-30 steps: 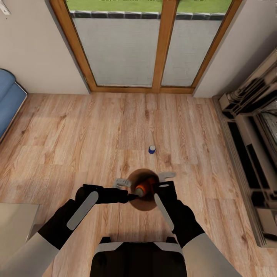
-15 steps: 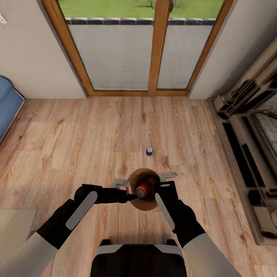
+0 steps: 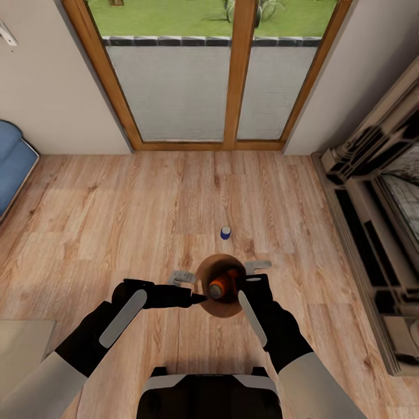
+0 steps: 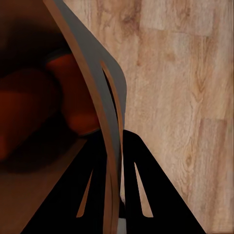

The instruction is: Put the three can of soda from the living room inside the tash can in the kitchen.

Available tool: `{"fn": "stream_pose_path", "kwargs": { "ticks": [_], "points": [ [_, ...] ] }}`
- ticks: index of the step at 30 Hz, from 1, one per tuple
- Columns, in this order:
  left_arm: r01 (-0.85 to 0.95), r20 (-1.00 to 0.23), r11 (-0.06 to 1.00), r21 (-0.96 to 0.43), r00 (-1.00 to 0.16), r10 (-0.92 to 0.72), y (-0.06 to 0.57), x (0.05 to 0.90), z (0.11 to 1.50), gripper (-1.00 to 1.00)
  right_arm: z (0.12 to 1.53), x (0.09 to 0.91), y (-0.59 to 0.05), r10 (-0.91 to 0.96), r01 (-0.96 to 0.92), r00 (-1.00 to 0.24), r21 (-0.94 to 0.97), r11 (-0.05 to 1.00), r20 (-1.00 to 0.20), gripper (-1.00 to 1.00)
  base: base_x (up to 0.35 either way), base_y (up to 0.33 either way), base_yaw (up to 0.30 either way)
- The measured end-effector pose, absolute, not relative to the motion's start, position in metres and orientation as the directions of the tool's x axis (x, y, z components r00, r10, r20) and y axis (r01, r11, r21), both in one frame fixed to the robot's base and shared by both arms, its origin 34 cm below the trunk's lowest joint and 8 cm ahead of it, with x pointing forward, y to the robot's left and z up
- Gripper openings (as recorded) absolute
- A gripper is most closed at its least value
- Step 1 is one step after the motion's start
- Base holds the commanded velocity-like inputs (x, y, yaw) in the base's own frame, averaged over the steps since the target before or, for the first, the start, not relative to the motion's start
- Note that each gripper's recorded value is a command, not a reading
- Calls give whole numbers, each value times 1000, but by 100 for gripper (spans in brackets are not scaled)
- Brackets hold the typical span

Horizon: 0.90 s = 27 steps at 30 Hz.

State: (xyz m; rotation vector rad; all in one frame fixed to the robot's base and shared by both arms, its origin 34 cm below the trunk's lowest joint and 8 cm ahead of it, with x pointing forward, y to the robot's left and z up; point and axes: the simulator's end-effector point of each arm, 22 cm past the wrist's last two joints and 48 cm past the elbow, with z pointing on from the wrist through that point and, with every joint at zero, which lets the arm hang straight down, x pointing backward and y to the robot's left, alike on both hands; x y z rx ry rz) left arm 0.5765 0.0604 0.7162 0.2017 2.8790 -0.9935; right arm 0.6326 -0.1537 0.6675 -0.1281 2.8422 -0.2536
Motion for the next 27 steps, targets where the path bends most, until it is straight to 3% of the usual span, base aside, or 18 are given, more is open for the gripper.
{"fn": "stream_pose_path", "kwargs": {
  "ticks": [15, 27],
  "points": [
    [138, -115, 797, -589, -990, 86, 69, 575, 713, 100, 679, 640, -157, -96, -42, -951, -183, 982, -294, -100, 0, 0, -7],
    [97, -63, 851, -516, -995, 75, 93, 565, 691, 100, 688, 647, -171, -66, -7, -948, -187, 982, -311, -100, 0, 0, -151]
  ]
}}
